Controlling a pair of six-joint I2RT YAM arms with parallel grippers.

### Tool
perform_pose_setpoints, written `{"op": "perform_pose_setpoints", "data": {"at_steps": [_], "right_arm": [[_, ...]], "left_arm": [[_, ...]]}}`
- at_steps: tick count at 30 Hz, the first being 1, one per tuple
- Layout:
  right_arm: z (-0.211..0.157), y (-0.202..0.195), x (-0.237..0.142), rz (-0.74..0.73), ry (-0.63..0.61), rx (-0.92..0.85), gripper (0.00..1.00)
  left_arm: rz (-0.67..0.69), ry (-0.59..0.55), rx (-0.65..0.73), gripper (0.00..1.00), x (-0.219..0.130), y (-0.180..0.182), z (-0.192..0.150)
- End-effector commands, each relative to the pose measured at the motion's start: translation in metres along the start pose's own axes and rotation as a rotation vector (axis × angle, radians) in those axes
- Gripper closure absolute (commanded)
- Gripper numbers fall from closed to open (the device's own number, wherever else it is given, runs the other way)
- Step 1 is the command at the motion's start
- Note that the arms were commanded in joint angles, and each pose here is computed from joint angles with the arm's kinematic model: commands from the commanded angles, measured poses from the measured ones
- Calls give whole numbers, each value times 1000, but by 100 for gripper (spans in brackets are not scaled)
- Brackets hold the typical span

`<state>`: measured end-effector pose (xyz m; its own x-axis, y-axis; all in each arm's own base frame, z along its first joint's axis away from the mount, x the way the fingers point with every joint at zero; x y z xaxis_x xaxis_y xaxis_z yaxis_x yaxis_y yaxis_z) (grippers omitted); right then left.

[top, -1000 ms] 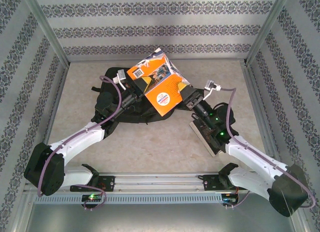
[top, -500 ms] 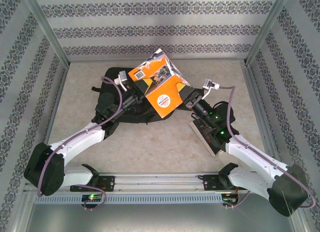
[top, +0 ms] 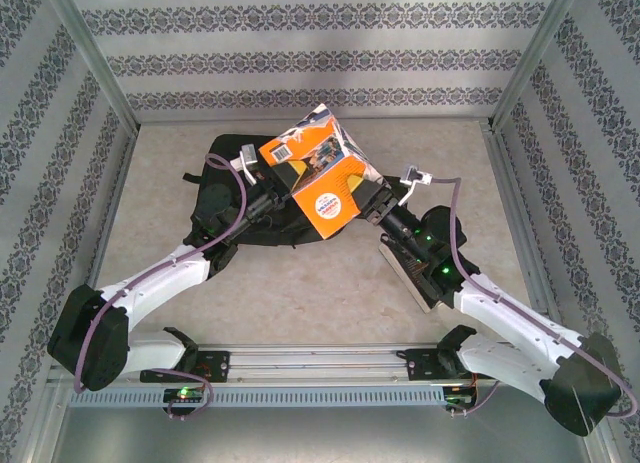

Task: Pack the student bag

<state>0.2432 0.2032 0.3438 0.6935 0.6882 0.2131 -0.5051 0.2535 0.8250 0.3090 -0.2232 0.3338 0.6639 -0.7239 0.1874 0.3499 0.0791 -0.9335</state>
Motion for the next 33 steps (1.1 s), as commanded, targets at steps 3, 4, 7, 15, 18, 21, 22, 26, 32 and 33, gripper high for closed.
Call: {"op": "perform_pose_setpoints", "data": {"at_steps": [3,4,7,15,18,21,22,26,32,33], "right_arm": [[10,8,-3,-8,-46,-53,81],[11,7,-2,-17,-44,-55,90],[11,2,0,-74,-21,-78,100],[33,-32,-51,-460,-52,-235,100],[43,-44,-79,-626,-79,-278,100],[50,-57,-106,-766,-120,-306,100],[51,-60,-113,-789,-124,-315,100],[51,-69,-137,-878,-147,-348,100],[47,-76,-151,-891,-143,-372,100],[45,-78,-152,-892,-137,-370,100]], "left_arm": [[-33,-18,45,100,-2,-15,3],[-28,-10,48,100,-2,-14,2],[-10,31,72,93,1,-15,-2],[344,240,371,43,1,21,-13],[469,378,463,39,10,43,-18],[586,491,572,35,23,67,-23],[615,525,616,34,29,72,-25],[720,676,761,31,51,97,-34],[793,800,901,25,86,124,-46],[799,807,908,25,90,128,-47]]}}
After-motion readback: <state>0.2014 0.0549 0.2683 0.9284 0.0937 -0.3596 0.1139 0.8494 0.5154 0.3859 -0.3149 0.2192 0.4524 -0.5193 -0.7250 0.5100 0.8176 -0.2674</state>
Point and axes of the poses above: each hand's point on the last joint's axis, 136 mm out from that joint toward the fingers, its own x axis out along the fingers, its own y axis along the line the jaws close on, z = x × y, the point moved 4 cm from there along -x, back along the fingers
